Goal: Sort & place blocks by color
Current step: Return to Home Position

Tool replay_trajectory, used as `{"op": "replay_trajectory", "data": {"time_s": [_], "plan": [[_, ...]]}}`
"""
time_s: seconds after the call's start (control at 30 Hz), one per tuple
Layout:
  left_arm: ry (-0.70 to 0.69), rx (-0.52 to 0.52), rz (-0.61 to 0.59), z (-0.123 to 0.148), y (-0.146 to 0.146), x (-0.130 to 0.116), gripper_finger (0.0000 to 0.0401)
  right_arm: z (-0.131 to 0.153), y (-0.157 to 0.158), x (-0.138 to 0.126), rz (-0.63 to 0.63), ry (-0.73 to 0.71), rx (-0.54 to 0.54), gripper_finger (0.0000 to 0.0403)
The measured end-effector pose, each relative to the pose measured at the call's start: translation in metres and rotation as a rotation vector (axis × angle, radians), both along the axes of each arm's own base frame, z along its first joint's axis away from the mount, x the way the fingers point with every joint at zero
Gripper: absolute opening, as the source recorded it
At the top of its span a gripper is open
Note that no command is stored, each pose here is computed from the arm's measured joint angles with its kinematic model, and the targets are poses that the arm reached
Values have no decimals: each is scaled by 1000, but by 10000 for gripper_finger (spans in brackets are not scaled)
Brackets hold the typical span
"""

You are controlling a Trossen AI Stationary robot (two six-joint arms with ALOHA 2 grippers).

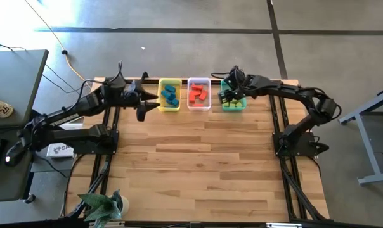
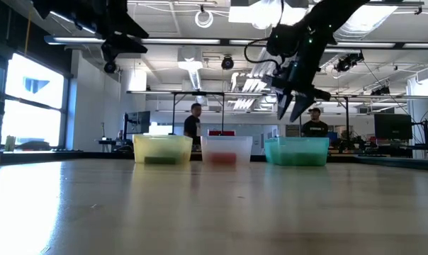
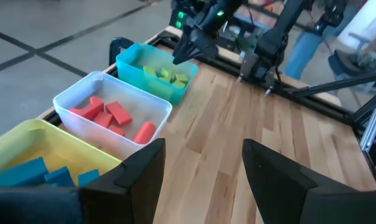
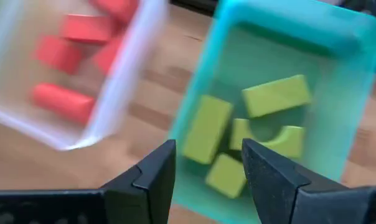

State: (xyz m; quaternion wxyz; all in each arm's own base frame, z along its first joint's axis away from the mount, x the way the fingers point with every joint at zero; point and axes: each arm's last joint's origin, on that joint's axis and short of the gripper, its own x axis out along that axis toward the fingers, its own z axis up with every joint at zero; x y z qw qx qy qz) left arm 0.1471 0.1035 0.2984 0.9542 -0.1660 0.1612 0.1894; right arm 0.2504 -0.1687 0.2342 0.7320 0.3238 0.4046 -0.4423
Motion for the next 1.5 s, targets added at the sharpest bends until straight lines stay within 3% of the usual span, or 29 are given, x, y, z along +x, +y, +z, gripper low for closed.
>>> {"op": "replay_trajectory", "data": {"time_s": [0.37, 0.7, 1.03, 1.5], "plan": [[-106, 19, 81, -33, -23, -33, 203, 34, 44, 21, 214, -201, -95, 170], [-206, 31, 92, -69, -43, -58, 203, 61, 64, 14, 419, -236, -235, 170], [-325, -3, 104, -95, -53, -70, 203, 75, 75, -17, 457, -279, -310, 170], [-463, -67, 121, -126, -50, -67, 203, 52, 99, -80, 393, -477, -420, 170]]}}
